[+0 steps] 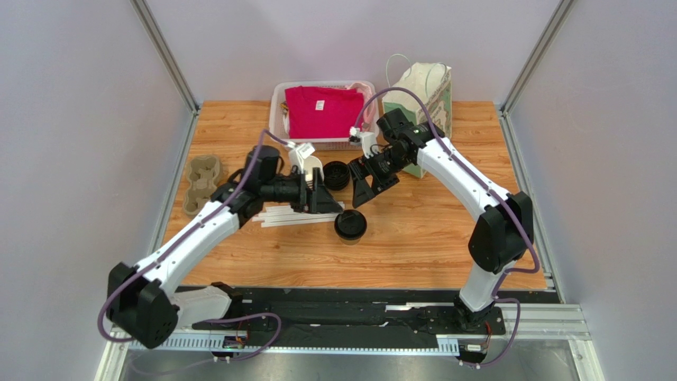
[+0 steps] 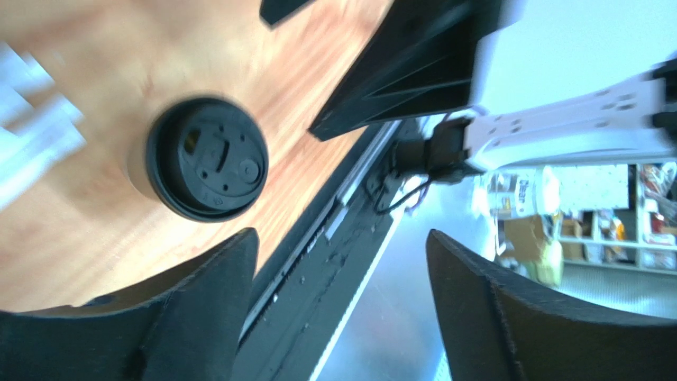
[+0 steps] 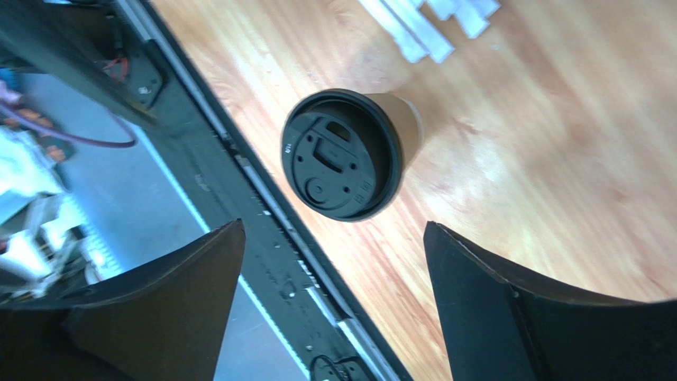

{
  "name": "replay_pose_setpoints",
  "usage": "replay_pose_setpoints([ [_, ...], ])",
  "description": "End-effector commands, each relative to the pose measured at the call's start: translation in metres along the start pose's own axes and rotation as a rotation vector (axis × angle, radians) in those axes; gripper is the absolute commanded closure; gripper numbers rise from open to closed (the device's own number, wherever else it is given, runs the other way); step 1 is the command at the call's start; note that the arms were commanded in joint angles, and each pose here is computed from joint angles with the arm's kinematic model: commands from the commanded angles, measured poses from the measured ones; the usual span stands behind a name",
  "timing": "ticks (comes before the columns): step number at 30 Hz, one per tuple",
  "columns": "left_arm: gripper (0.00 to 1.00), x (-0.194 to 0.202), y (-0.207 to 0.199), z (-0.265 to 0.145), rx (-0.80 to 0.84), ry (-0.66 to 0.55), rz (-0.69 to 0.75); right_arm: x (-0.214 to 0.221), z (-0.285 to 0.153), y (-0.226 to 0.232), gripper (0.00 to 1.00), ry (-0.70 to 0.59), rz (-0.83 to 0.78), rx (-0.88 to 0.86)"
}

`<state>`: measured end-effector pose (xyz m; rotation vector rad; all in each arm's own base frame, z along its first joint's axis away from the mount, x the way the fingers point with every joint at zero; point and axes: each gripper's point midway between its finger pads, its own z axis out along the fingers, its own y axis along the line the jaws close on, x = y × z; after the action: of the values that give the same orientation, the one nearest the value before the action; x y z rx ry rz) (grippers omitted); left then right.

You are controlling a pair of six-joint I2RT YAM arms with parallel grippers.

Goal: Pack the takeout coffee

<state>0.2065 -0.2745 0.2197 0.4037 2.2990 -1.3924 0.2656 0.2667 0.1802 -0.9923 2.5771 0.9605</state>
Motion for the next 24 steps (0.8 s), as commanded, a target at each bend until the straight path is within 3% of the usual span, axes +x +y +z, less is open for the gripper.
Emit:
replay_pose_setpoints([
  [1, 0.11, -0.036, -0.026, -0.057, 0.024, -0.142, 0.088, -0.002, -0.020, 0.004, 0.09, -0.021, -0.129, 0.151],
  [2, 0.05, -0.037, -0.031, -0.068, 0.026, -0.165, 0.115, 0.000, -0.016, 0.003, 0.08, -0.007, -0.147, 0.194],
  [8, 0.04, -0.050, -0.021, -0.113, -0.114, -0.279, 0.173, 0.010, 0.010, 0.007, 0.00, 0.066, -0.181, 0.287],
  [14, 0.04, -0.029, -0.006, -0.117, -0.163, -0.266, 0.204, 0.015, 0.033, 0.007, 0.00, 0.109, -0.175, 0.297],
  [24, 0.05, -0.033, -0.004, -0.111, -0.129, -0.276, 0.190, 0.029, 0.056, 0.009, 0.00, 0.142, -0.183, 0.307],
])
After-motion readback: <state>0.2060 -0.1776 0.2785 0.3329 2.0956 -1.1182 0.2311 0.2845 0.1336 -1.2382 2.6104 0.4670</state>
